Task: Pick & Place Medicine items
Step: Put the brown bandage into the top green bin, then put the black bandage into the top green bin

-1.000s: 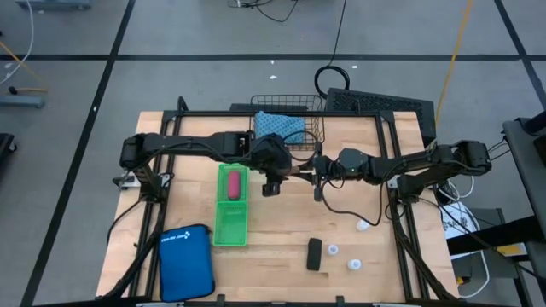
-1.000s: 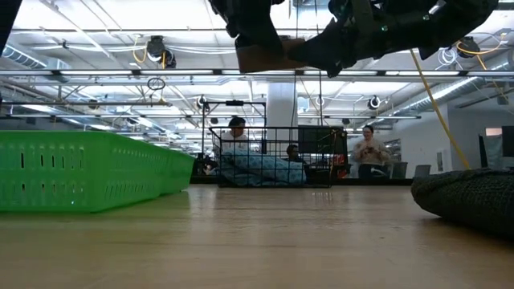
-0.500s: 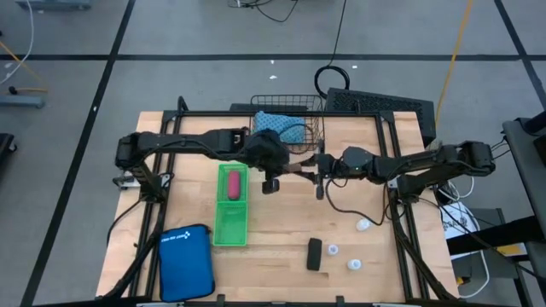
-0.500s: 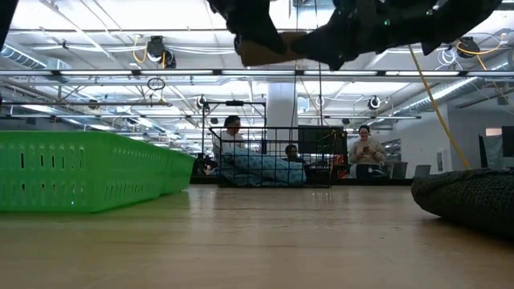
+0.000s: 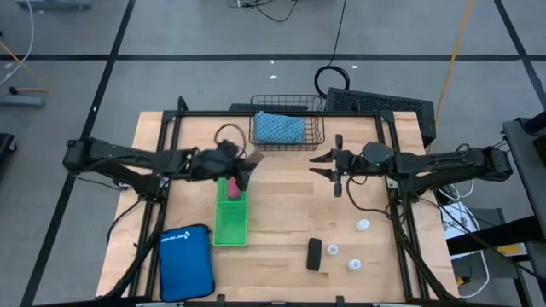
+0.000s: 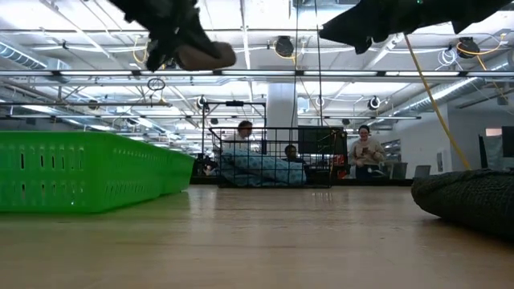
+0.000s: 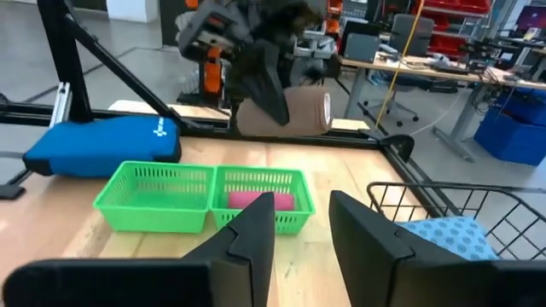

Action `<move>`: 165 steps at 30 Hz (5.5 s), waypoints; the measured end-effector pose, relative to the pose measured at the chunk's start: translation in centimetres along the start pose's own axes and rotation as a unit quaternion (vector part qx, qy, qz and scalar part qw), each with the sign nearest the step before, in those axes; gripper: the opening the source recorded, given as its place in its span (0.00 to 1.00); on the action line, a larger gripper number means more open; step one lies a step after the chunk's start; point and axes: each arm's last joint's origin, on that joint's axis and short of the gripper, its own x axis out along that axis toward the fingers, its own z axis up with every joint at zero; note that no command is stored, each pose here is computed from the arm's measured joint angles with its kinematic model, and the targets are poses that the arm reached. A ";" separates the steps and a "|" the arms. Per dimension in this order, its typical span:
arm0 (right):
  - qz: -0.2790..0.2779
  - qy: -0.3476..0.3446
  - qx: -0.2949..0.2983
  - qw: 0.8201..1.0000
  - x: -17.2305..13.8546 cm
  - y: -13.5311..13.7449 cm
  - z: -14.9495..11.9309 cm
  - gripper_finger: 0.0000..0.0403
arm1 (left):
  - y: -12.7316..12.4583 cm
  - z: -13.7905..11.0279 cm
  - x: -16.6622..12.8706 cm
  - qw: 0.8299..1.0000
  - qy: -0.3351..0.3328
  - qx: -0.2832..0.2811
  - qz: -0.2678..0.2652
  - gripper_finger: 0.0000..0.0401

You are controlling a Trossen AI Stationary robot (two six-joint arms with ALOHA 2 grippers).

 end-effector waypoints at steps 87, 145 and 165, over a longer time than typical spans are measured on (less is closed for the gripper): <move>0.004 0.015 -0.009 1.000 0.4 0.1 -0.4 0.23 | 2.8 -9.0 4.1 0.952 0.066 -0.232 0.189 0.62; 0.001 0.034 0.046 0.998 -7.5 0.0 -2.1 0.22 | 2.9 2.6 -14.2 0.943 -0.209 0.113 -0.232 0.67; 0.001 0.029 0.046 0.999 -7.3 0.1 -2.6 0.22 | 2.9 2.5 -14.2 0.935 -0.214 0.162 -0.231 0.67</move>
